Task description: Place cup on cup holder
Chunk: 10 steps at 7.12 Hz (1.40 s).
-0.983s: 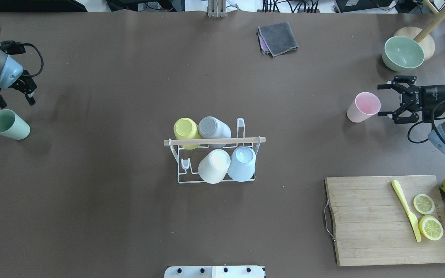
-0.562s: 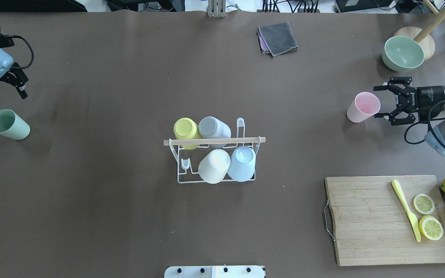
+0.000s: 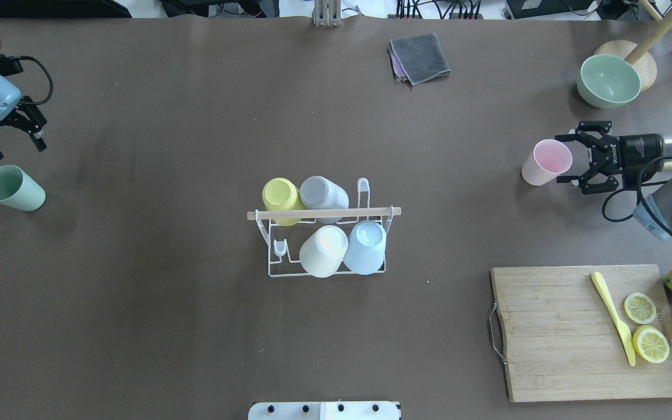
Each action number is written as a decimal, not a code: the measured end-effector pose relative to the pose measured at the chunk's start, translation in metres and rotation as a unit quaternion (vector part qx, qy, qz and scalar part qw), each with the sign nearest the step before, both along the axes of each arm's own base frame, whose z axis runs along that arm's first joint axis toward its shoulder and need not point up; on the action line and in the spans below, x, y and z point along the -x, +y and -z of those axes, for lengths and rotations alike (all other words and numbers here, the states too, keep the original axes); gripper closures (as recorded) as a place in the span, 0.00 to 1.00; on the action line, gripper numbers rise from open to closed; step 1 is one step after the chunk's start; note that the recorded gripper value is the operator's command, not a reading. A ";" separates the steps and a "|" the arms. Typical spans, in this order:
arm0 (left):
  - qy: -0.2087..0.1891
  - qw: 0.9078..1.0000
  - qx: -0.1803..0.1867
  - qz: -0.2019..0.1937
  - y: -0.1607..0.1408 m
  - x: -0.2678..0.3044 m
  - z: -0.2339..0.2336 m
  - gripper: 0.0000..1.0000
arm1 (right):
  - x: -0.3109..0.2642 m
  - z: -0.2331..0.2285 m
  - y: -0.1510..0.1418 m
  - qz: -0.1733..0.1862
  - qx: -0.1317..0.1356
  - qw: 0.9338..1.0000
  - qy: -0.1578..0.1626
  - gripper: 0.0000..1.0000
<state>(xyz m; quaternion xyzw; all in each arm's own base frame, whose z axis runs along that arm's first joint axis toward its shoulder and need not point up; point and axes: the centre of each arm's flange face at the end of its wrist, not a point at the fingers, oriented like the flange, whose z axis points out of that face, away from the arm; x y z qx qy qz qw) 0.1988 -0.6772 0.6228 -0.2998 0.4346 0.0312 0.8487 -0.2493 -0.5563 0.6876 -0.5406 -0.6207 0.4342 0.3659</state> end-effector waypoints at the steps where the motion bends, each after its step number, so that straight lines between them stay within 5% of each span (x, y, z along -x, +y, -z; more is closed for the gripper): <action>1: 0.002 1.000 0.005 -0.001 0.004 -0.004 -0.004 0.04 | 0.002 0.003 0.000 0.002 -0.002 1.000 -0.002 0.00; 5: 0.002 1.000 0.016 -0.023 0.023 -0.031 -0.020 0.05 | 0.014 0.011 0.004 0.012 -0.009 1.000 -0.006 0.01; 8: 0.000 0.999 0.021 -0.033 0.036 -0.034 -0.036 0.05 | 0.018 0.015 0.006 0.016 -0.012 1.000 -0.008 0.50; 10: 0.000 0.999 0.021 -0.036 0.040 -0.033 -0.040 0.05 | 0.019 0.018 0.005 0.016 -0.015 1.000 -0.010 0.60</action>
